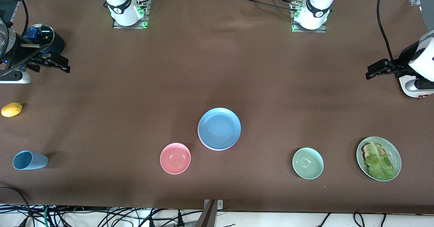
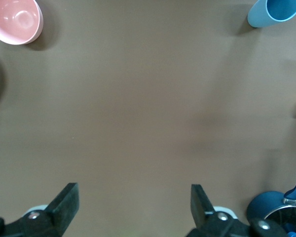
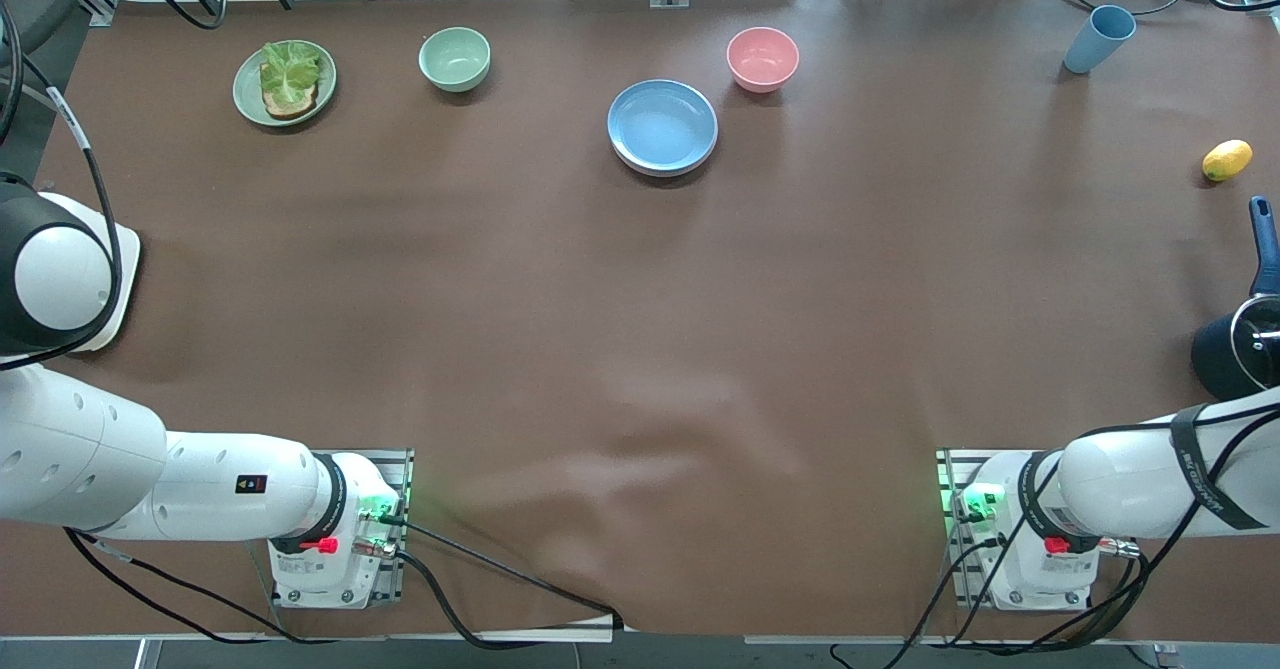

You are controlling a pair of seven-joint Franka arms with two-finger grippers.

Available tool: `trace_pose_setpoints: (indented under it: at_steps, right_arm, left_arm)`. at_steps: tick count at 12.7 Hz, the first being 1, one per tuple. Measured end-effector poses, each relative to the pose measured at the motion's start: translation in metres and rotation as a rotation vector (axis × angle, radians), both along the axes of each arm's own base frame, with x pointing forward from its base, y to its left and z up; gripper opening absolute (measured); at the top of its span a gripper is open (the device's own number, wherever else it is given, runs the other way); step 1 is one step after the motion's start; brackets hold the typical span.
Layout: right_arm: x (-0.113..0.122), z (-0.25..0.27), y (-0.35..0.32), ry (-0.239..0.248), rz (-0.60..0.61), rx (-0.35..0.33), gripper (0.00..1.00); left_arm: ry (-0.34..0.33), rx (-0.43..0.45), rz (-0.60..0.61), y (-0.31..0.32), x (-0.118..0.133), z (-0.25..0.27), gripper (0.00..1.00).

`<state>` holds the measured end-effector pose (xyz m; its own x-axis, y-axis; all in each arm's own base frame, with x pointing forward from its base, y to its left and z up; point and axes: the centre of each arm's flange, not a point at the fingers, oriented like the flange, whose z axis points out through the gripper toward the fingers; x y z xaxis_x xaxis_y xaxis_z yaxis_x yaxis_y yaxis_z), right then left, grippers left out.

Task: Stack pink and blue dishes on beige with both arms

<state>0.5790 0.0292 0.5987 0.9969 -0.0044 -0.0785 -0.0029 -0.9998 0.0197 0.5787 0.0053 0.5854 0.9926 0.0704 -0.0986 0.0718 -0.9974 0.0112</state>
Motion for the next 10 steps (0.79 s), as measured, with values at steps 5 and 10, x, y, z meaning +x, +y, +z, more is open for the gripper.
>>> trace_pose_setpoints:
  at_steps: [5, 10]
  right_arm:
    - [0.0042, -0.0087, 0.0031, 0.013, 0.005, 0.0, 1.0]
    - [0.004, -0.0076, 0.0041, 0.01, 0.007, 0.0, 1.0]
  left_arm:
    - [0.001, 0.0, 0.0, 0.0001, -0.0001, -0.0001, 1.0]
    - [0.003, 0.0, 0.005, 0.0026, 0.0003, -0.001, 1.0]
